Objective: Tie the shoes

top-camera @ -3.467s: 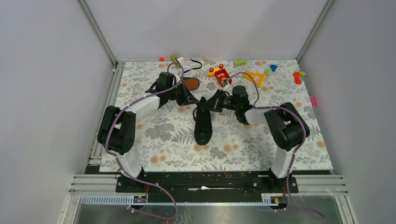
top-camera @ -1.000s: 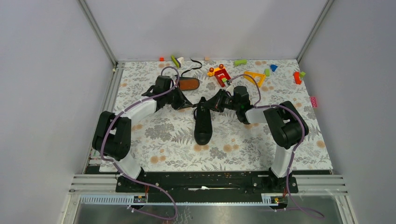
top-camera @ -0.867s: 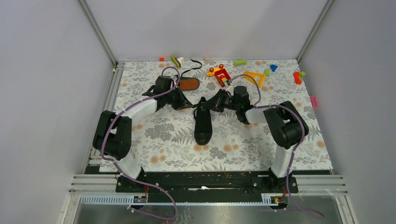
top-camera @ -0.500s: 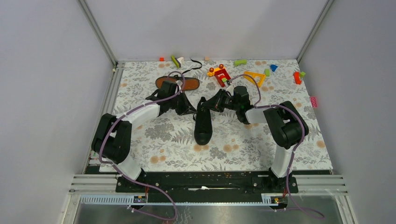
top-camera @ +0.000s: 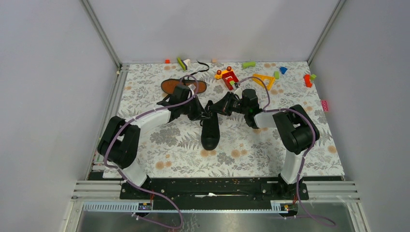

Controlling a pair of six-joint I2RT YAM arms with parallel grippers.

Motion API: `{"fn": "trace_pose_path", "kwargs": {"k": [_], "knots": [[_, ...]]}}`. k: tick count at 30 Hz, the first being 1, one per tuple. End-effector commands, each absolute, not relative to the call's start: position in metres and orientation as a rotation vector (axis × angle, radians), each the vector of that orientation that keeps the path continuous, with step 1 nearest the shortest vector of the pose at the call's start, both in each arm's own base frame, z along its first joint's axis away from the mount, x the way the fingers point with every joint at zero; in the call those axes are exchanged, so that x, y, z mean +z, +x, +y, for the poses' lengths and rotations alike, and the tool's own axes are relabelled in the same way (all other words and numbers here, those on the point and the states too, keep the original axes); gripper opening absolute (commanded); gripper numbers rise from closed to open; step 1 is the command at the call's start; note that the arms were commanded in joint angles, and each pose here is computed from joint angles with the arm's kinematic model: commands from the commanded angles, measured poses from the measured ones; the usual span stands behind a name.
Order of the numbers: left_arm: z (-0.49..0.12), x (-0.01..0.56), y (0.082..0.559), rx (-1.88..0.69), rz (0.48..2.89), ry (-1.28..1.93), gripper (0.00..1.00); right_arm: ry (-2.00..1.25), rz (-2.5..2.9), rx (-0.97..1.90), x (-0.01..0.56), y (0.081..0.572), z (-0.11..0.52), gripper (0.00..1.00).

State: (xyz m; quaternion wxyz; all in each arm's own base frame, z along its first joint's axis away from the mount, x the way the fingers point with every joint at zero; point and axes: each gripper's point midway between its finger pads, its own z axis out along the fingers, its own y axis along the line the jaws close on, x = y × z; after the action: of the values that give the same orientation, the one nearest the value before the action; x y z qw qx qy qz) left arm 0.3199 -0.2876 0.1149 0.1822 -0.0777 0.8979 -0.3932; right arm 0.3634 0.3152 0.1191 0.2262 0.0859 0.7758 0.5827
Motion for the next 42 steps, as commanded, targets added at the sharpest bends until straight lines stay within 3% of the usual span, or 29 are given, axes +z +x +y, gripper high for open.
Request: {"fn": "trace_pose_path", "kwargs": {"k": [1,20,34,42], "knots": [[-0.302,0.128,0.338,-1.127,2.459,-0.204,0.00,0.202,2.082,1.624,0.131,0.369,0.315,0.17],[-0.311,0.111,0.370,-1.077,2.303,-0.227,0.00,0.205,2.076,1.619,0.132,0.368,0.313,0.17],[-0.336,0.104,0.352,-1.340,2.267,-0.149,0.00,0.213,2.167,1.447,0.127,0.363,0.308,0.17],[-0.327,0.098,0.353,-1.400,2.244,-0.147,0.00,0.194,2.258,1.260,0.121,0.361,0.298,0.24]]}}
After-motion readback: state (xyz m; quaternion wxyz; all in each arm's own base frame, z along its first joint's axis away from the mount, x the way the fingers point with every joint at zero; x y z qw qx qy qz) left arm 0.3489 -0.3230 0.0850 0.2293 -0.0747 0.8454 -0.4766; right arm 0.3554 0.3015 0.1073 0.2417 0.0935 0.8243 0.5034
